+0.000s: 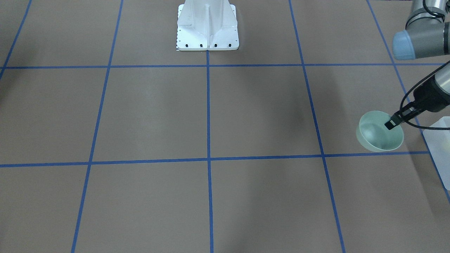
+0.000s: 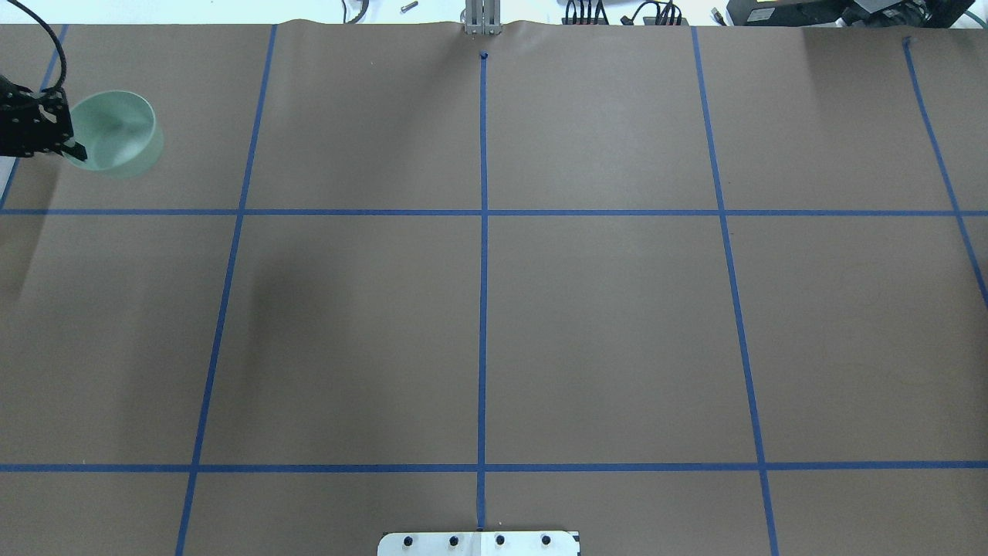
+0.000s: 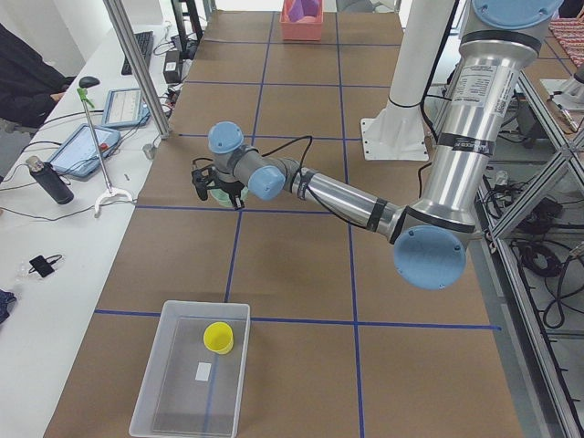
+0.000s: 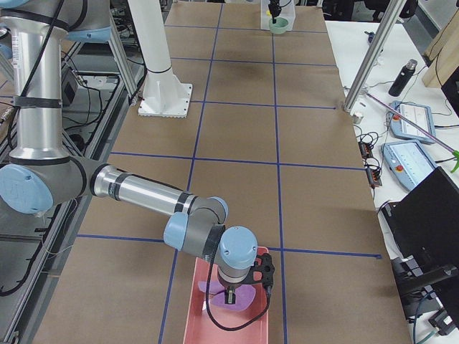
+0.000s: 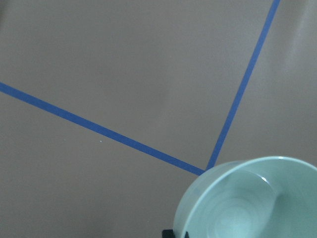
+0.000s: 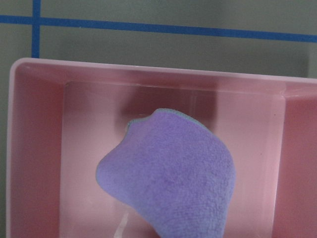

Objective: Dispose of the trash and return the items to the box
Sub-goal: 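Carry the cloth into the pink bin while the left gripper lifts the bowl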

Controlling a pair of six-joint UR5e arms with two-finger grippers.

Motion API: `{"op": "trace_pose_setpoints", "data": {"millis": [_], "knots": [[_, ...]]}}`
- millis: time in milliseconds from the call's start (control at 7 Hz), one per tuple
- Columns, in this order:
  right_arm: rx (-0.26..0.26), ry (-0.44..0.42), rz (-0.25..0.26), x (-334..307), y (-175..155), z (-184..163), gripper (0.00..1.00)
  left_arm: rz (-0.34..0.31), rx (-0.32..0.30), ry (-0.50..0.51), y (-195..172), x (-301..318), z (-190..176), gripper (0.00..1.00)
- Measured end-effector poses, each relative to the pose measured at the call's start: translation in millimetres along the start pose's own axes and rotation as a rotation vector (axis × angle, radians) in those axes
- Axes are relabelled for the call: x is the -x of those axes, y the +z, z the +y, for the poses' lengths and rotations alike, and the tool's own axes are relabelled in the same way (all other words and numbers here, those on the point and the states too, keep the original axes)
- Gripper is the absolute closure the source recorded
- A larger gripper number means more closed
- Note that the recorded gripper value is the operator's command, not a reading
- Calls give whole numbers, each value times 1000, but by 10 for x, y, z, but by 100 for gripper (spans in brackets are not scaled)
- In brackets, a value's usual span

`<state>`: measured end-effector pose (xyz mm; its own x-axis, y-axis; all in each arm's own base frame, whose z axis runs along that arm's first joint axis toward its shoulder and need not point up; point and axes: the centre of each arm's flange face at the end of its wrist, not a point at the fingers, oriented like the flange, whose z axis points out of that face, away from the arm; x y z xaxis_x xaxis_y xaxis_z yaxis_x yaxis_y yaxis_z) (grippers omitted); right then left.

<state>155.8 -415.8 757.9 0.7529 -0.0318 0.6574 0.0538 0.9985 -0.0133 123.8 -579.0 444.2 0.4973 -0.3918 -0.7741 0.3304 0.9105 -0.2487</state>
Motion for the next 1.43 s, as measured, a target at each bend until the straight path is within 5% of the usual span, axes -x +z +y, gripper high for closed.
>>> {"op": "trace_pose_setpoints", "data": {"millis": [286, 571, 1143, 1429], "knots": [[-52, -30, -5, 168, -253, -200, 0, -23, -46, -11, -390, 622, -514, 100], [-120, -51, -89, 423, -479, -319, 0, -75, -46, -90, -422, 1653, -1046, 100], [-175, 98, -148, 954, -843, -497, 0, -126, -44, -344, -340, 3138, -1427, 100], [-171, 104, -147, 1058, -844, -536, 0, -142, -171, -536, -198, 3407, -1653, 100]]}}
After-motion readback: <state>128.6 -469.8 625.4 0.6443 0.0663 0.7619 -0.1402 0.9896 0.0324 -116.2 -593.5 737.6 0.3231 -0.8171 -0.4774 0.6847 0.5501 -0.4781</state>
